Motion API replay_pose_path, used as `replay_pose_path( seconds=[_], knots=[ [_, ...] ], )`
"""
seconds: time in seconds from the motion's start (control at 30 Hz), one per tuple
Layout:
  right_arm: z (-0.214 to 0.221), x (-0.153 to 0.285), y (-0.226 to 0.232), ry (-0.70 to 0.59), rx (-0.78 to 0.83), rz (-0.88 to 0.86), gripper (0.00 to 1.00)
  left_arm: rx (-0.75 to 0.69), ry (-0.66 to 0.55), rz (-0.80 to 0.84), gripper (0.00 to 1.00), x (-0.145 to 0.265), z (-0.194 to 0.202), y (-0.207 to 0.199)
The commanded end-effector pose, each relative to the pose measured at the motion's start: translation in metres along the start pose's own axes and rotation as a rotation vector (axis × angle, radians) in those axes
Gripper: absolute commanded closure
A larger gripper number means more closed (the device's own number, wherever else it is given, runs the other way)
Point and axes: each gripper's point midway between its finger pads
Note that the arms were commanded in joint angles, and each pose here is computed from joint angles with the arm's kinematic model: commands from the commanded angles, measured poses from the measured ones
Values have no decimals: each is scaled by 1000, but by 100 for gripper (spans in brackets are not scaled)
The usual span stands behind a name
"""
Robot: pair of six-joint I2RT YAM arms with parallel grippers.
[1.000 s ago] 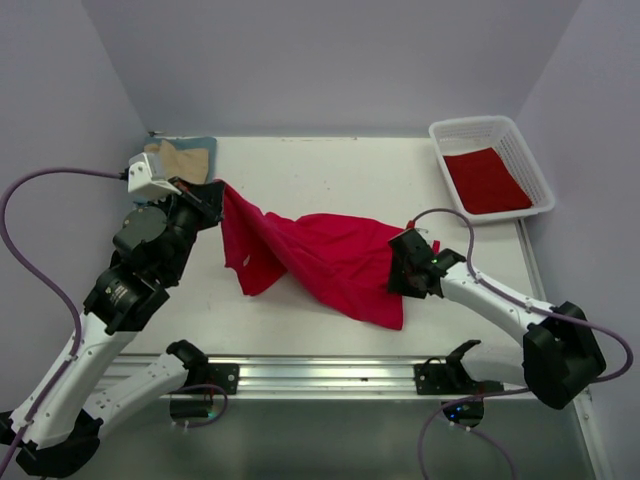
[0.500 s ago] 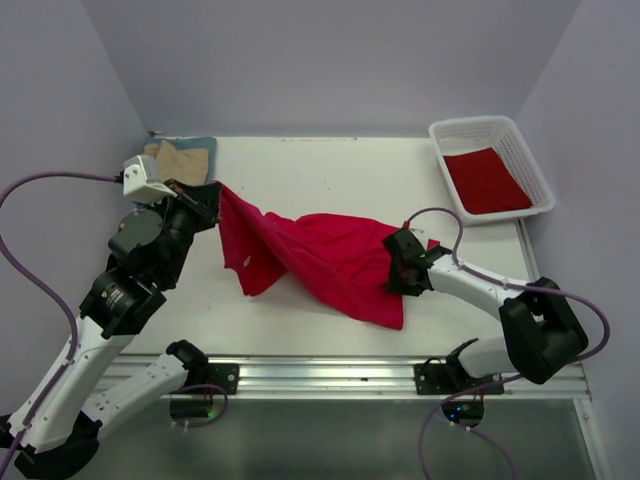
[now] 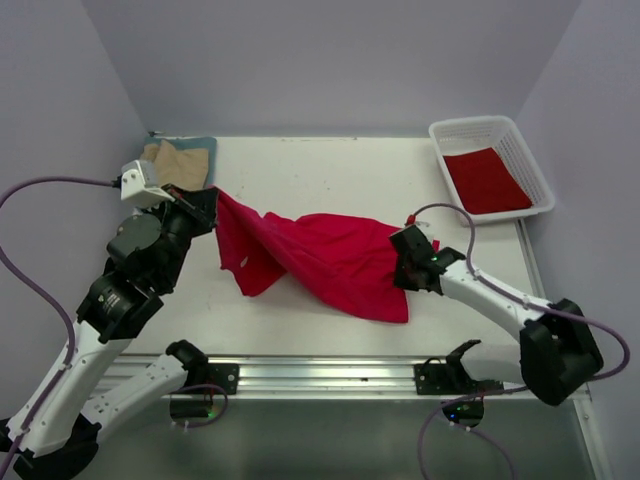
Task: Fold and stack the t-shirts
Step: Flatten the tshirt out
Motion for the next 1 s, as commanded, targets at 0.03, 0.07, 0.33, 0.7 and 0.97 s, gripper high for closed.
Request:
replay_pose_path(
  seconds=[0.03,0.07,0.33,0.7,0.97],
  knots=[
    [-25,54,-13,-125,19,-32,100,5,-23,-27,100,1,-5,7],
    [-35,69,-11,-162,12,-56,100,1,-21,-29,100,2,-4,8],
    [-86,174,-12,-382,16,-192,100,-96,-40,-32,100,10,-14,12],
    [-122,199,-8,-445,60,-152,100,-125,-167,10,100,35,-73,-2],
    [-88,143,-5,-283,79,-99,100,-114,-147,-4,100,36,-63,6]
  ],
)
Point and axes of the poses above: each gripper's point midway between its finger pads, its own x axis back along the fingers, its own y axis along the line the jaws close on, z = x × y, and after that the axes turned 1 degree about x, right-handed
